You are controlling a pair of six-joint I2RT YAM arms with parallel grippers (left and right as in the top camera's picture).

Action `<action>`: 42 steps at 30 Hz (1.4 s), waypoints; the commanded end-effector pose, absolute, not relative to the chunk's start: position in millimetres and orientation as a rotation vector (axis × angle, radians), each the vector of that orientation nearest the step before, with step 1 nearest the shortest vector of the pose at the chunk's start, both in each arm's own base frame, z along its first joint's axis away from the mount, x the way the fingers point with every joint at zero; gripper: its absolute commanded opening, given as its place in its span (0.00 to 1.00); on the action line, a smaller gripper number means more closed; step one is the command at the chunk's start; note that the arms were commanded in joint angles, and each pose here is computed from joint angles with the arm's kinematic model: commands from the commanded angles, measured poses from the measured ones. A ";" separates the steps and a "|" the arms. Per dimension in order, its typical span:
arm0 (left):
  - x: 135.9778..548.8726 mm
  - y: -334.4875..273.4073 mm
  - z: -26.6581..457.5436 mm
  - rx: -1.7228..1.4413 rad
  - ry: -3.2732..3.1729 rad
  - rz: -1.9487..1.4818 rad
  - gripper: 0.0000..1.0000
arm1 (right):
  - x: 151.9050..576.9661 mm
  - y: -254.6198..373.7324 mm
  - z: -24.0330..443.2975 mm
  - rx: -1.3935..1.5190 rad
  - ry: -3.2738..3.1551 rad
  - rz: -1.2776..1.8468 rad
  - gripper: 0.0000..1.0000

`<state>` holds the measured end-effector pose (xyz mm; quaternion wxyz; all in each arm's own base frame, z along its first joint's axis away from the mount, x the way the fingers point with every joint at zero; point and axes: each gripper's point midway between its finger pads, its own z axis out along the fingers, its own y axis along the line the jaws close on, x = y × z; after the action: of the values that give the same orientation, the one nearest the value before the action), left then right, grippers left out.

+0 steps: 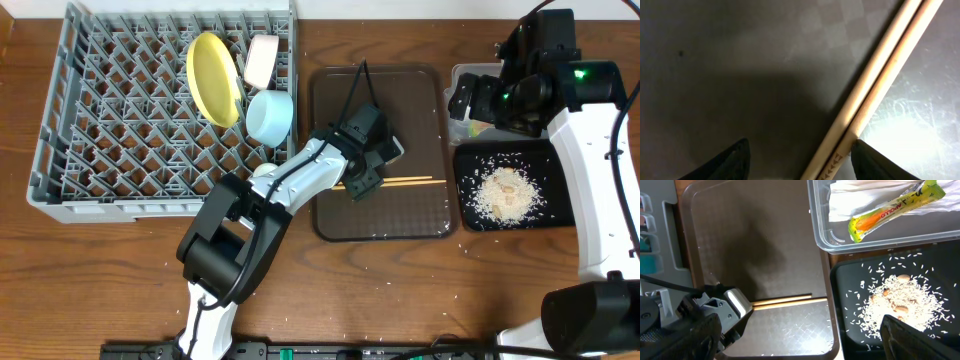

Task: Sort waste into correct bins and load items into the dishwasher
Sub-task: 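Lower left gripper and close on one wooden chopstick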

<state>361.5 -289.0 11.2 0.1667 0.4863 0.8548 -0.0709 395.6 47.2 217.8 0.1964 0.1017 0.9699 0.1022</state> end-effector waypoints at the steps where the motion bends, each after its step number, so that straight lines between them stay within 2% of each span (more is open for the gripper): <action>1: 377.0 -292.9 32.8 1.359 2.368 -0.171 0.66 | 396.2 48.0 218.4 0.269 2.715 0.277 0.99; 25: 391.7 -297.9 39.8 1.323 2.315 -0.142 0.66 | 396.2 48.0 218.4 0.269 2.715 0.277 0.99; 42: 370.0 -286.0 -10.8 1.397 2.437 -0.127 0.65 | 396.2 48.0 218.4 0.269 2.715 0.277 0.99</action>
<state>371.6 -288.8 6.3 0.1788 0.4832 0.8554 -0.0540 395.6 47.2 217.8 0.1964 0.1017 0.9699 0.1022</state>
